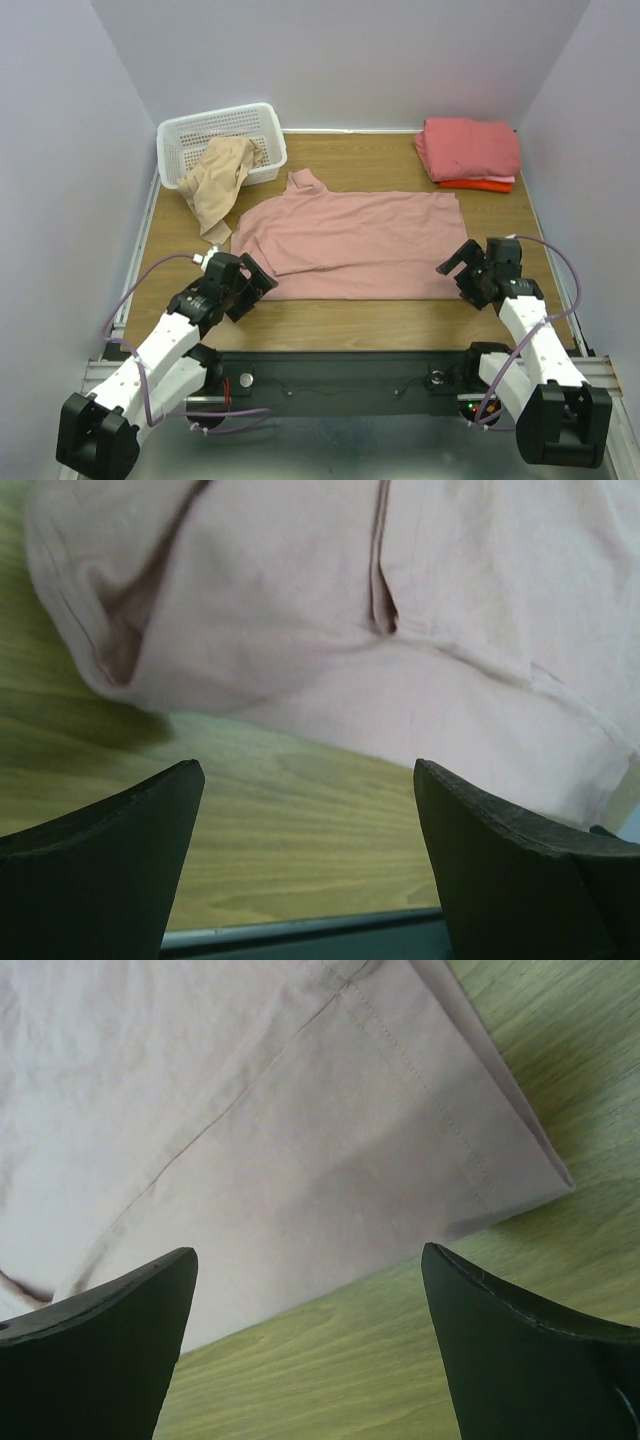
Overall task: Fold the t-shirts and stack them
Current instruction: Fold the tshirt
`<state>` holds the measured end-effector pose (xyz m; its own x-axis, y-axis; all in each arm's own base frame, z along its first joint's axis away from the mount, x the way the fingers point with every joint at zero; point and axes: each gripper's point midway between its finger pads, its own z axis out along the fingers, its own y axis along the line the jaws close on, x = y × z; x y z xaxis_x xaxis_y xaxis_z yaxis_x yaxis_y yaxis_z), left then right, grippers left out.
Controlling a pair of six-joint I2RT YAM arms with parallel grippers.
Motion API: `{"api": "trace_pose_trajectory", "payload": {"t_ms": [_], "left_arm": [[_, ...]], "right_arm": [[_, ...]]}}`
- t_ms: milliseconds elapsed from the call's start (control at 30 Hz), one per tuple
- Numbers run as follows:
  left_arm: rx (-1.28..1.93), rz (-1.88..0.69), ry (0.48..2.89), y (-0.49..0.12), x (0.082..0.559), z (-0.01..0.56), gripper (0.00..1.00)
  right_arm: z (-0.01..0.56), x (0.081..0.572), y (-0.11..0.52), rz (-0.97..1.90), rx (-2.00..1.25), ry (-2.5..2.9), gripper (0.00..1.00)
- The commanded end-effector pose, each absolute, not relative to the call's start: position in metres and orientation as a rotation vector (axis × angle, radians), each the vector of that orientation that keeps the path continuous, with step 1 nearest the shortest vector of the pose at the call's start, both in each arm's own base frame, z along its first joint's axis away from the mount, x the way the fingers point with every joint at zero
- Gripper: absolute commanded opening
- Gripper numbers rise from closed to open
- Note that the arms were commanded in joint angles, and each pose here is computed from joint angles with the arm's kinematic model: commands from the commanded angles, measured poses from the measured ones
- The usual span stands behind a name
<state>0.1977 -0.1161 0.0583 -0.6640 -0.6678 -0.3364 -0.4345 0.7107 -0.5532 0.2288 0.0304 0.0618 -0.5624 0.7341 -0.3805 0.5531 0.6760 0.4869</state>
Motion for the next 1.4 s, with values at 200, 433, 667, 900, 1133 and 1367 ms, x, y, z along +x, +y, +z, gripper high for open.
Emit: {"api": "trace_pose_trajectory", "payload": {"t_ms": [200,433,667,900,1133,1367], "left_arm": [[-0.750,-0.667,2.275,-0.144,0.237,0.125,0.98],[-0.753,-0.512,2.357,-0.149,0.268,0.100,0.98],[-0.799,-0.420,2.348,-0.147,0.290,0.083,0.86],[-0.808,-0.339,2.403,-0.151,0.303,0.063,0.71],[-0.814,-0.300,2.415,-0.151,0.311,0.054,0.67],[-0.818,-0.249,2.450,-0.150,0.311,0.040,0.45]], "right_arm": [[0.095,0.240,0.022,0.376,0.851,2.279,1.00],[0.080,0.238,0.024,0.372,0.859,2.345,1.00],[0.081,0.239,0.025,0.379,0.854,2.340,1.00],[0.080,0.239,0.026,0.387,0.846,2.343,1.00],[0.080,0.239,0.026,0.387,0.843,2.347,1.00],[0.080,0.240,0.025,0.383,0.846,2.341,1.00]]}}
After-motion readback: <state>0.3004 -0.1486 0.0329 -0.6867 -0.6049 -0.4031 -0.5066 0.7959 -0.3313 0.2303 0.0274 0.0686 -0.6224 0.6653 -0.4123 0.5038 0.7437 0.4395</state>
